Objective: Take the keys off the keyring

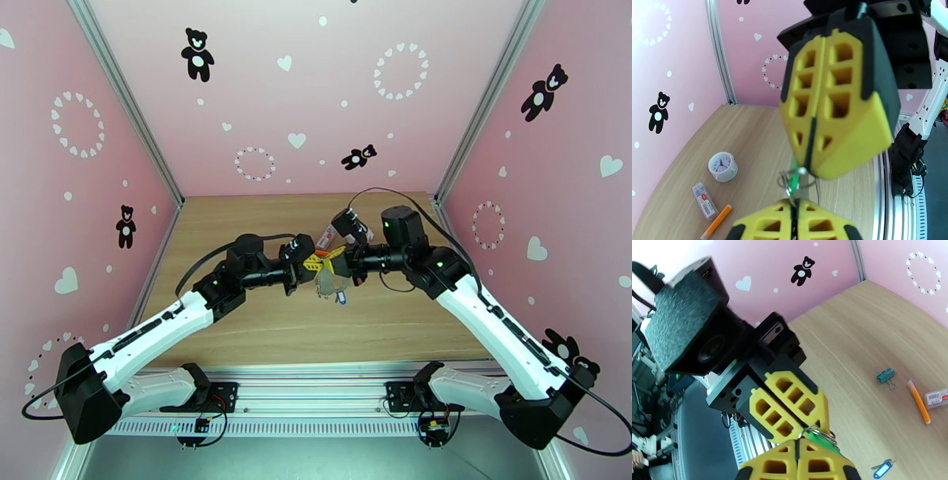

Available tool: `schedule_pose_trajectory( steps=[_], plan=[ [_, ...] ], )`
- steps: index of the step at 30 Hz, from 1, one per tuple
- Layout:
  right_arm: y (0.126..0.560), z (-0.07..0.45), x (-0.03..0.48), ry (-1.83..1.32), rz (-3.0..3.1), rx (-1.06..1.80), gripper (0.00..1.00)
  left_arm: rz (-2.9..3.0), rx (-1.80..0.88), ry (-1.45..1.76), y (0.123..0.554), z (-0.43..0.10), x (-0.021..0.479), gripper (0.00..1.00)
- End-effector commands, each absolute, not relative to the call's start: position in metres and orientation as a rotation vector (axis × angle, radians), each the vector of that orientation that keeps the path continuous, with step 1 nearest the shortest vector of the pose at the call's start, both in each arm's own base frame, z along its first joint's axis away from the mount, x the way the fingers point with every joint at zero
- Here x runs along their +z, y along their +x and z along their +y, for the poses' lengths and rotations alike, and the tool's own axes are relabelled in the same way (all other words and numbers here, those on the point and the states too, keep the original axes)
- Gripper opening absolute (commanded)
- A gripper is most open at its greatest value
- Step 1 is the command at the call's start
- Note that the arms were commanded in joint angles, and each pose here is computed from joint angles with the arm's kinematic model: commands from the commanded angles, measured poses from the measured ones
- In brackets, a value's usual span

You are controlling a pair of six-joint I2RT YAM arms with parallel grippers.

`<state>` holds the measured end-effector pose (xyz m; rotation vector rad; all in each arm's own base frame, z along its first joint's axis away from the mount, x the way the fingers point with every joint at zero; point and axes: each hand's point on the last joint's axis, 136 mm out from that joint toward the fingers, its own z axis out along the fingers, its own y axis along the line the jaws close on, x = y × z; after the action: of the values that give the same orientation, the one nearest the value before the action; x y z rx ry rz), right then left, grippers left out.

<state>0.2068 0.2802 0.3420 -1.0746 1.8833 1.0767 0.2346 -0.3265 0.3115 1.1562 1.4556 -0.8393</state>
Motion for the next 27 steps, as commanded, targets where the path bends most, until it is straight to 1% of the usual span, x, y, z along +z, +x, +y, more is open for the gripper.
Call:
schedule_pose_trajectory(
  steps=[1, 4, 6, 7, 9, 11, 14, 22, 27],
  plan=[
    [0.19, 0.285, 0.351, -1.203, 1.812, 1.034, 0.0, 1.506, -0.788, 1.159, 0.243, -0.325, 0.314, 0.07],
    [0.193, 0.284, 0.341, -1.215, 1.857, 1.0, 0.0, 1.491, -0.763, 1.142, 0.245, -0.322, 0.319, 0.07],
    [0.191, 0.279, 0.334, -1.246, 1.879, 0.953, 0.12, 1.467, -0.752, 1.14, 0.244, -0.32, 0.325, 0.07],
    [0.191, 0.276, 0.336, -1.249, 1.866, 0.933, 0.16, 1.463, -0.748, 1.143, 0.244, -0.319, 0.326, 0.07],
    [0.196, 0.269, 0.349, -1.224, 1.814, 0.852, 0.3, 1.441, -0.753, 1.167, 0.239, -0.32, 0.328, 0.07],
    [0.21, 0.258, 0.362, -1.144, 1.787, 0.794, 0.33, 1.419, -0.758, 1.21, 0.233, -0.321, 0.328, 0.06],
    [0.221, 0.248, 0.384, -1.039, 1.726, 0.969, 0.43, 1.38, -0.756, 1.272, 0.224, -0.32, 0.33, 0.05],
    [0.224, 0.26, 0.363, -1.04, 1.776, 1.235, 0.57, 1.352, -0.748, 1.352, 0.217, -0.321, 0.336, 0.04],
    [0.228, 0.267, 0.35, -1.011, 1.832, 1.333, 0.61, 1.335, -0.739, 1.362, 0.216, -0.32, 0.34, 0.04]
  ],
)
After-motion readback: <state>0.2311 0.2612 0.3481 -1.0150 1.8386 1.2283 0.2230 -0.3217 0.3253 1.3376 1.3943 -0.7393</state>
